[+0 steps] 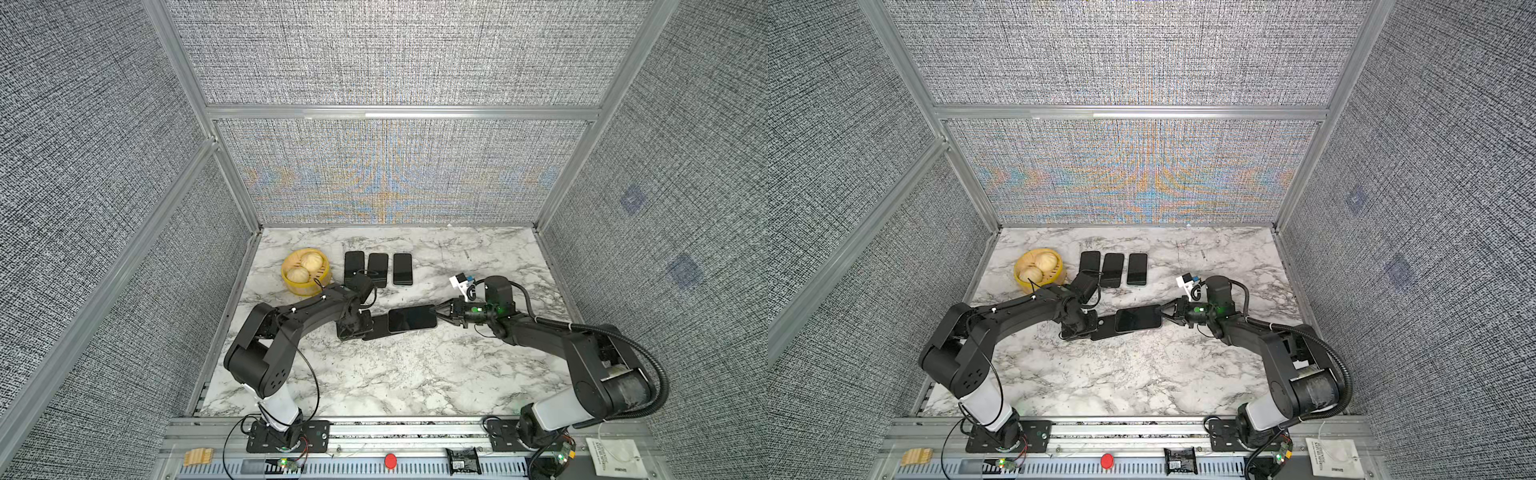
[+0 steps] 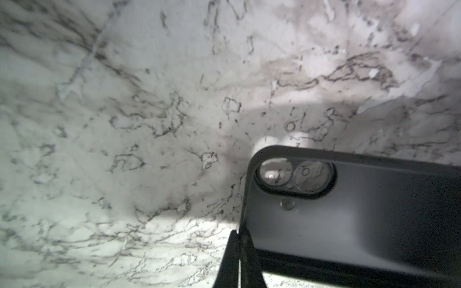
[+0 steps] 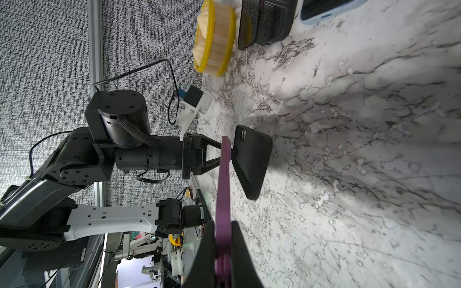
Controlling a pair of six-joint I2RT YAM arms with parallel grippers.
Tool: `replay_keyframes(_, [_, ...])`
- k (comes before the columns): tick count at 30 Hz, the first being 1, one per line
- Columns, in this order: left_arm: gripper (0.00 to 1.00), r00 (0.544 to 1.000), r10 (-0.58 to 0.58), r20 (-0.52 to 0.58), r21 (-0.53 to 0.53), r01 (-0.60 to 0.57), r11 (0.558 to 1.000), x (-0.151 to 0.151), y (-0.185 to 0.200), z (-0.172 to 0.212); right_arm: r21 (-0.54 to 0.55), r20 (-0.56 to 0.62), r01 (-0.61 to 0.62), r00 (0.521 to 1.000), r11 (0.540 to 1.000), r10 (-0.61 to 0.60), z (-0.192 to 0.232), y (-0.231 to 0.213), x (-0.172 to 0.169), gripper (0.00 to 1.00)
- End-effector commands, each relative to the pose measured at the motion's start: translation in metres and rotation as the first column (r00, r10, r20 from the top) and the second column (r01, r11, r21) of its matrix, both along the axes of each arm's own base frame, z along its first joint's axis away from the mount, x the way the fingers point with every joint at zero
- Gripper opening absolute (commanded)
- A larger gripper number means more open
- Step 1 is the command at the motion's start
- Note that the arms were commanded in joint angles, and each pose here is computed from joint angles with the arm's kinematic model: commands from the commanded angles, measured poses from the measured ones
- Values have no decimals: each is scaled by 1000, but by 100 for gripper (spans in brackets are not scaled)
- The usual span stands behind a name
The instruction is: Put the phone into the phone case
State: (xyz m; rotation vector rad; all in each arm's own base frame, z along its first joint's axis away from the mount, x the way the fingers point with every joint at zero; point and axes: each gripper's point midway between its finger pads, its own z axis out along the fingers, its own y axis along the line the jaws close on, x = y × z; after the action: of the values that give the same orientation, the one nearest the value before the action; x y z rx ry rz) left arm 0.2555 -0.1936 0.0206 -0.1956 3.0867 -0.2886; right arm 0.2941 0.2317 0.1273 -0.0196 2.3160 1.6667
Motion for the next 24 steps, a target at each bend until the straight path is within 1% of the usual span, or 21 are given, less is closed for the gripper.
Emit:
replay_keyframes(1, [5, 1000, 22, -7, -11, -22, 1000, 0, -4, -3, 22, 25, -39, 999, 999, 39, 5, 4, -1, 2])
replay_keyframes(13, [17, 999, 37, 9, -41, -37, 998, -1, -8, 4, 20, 5, -50, 999, 999, 50, -3, 6, 0, 2])
replay_keyframes(15, [18, 999, 40, 25, -50, -39, 998, -1, -8, 10, 20, 3, -51, 999, 998, 51, -4, 6, 0, 2])
replay_keyframes(17, [22, 997, 63, 44, -36, -61, 997, 2, -3, 20, 24, -4, -58, 998, 998, 58, -4, 5, 1, 2])
replay_keyframes(19, [23, 996, 48, 75, -6, -47, 999, 6, 3, 31, 27, -3, -60, 998, 998, 60, -4, 5, 2, 2])
replay_keyframes(21, [25, 993, 34, 114, -5, -34, 999, 12, 5, 40, 27, -11, -59, 998, 998, 60, -4, 6, 4, 2])
replay_keyframes(23, [34, 987, 30, 156, -33, -25, 999, 17, 3, 50, 30, -23, -60, 998, 998, 60, -6, 7, 6, 2])
replay_keyframes(24, [36, 985, 31, 171, -49, -23, 999, 20, 2, 53, 33, -28, -60, 998, 998, 61, -6, 8, 7, 2])
